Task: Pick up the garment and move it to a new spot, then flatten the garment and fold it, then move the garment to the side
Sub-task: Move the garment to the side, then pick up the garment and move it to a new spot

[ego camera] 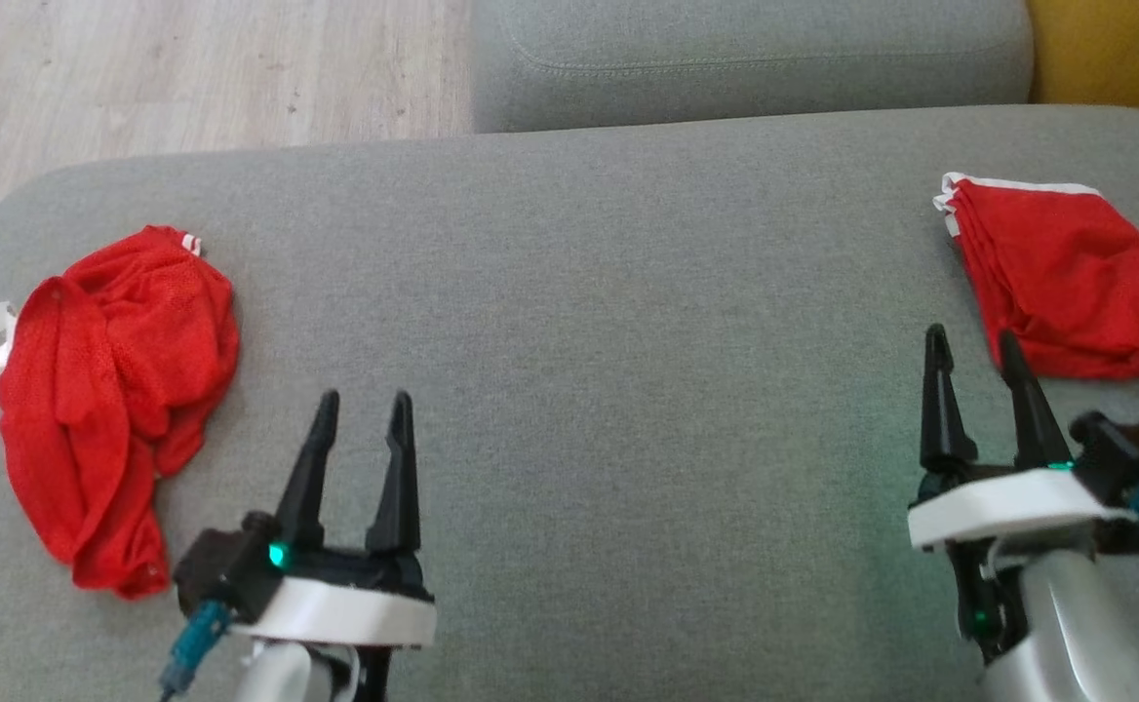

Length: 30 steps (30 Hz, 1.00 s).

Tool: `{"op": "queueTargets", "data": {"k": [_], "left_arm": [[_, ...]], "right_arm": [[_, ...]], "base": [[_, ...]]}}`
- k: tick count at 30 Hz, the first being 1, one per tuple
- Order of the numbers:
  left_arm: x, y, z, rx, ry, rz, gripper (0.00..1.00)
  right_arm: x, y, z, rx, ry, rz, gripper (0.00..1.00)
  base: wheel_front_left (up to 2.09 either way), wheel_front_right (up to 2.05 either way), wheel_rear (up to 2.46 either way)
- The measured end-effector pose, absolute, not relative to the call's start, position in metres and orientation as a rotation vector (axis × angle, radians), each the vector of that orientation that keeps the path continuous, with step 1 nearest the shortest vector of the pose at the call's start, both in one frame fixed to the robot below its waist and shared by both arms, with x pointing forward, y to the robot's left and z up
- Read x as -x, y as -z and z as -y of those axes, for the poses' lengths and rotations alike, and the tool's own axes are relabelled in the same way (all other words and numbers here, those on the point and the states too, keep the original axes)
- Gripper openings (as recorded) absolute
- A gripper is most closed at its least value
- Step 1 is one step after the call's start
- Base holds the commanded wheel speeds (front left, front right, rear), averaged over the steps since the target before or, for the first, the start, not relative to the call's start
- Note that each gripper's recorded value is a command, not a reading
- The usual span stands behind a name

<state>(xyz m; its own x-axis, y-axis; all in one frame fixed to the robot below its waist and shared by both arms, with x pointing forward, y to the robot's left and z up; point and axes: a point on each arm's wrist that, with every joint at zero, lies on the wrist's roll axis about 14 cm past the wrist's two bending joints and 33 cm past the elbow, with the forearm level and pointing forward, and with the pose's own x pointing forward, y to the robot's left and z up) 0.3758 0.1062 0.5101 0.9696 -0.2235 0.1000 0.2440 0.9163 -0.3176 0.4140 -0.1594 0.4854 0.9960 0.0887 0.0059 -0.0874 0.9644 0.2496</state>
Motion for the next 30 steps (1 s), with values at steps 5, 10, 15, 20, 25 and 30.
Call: {"op": "queueTargets", "data": {"k": [5,10,15,20,25,30], "left_arm": [[-0.369,-0.5,-0.104,0.334,0.244,0.031,1.0],[-0.367,-0.498,-0.104,0.333,0.239,0.024,1.0],[-0.366,-0.498,-0.107,0.33,0.225,0.024,1.0],[-0.367,-0.503,-0.113,0.328,0.201,0.04,1.0],[-0.364,-0.509,-0.127,0.326,0.16,0.066,1.0],[-0.356,-0.514,-0.146,0.32,0.099,0.09,1.0]], "right_arm": [[-0.404,-0.493,0.16,-0.254,-0.093,0.027,1.0],[-0.398,-0.493,0.155,-0.252,-0.107,0.026,1.0],[-0.396,-0.495,0.154,-0.248,-0.113,0.031,1.0],[-0.398,-0.494,0.148,-0.241,-0.131,0.028,1.0],[-0.397,-0.487,0.12,-0.237,-0.21,-0.005,1.0],[-0.397,-0.485,0.083,-0.244,-0.317,-0.024,1.0]], "base": [[0.0,0.0,0.0],[0.0,0.0,0.0],[0.0,0.0,0.0],[0.0,0.0,0.0],[0.0,0.0,0.0],[0.0,0.0,0.0]]}}
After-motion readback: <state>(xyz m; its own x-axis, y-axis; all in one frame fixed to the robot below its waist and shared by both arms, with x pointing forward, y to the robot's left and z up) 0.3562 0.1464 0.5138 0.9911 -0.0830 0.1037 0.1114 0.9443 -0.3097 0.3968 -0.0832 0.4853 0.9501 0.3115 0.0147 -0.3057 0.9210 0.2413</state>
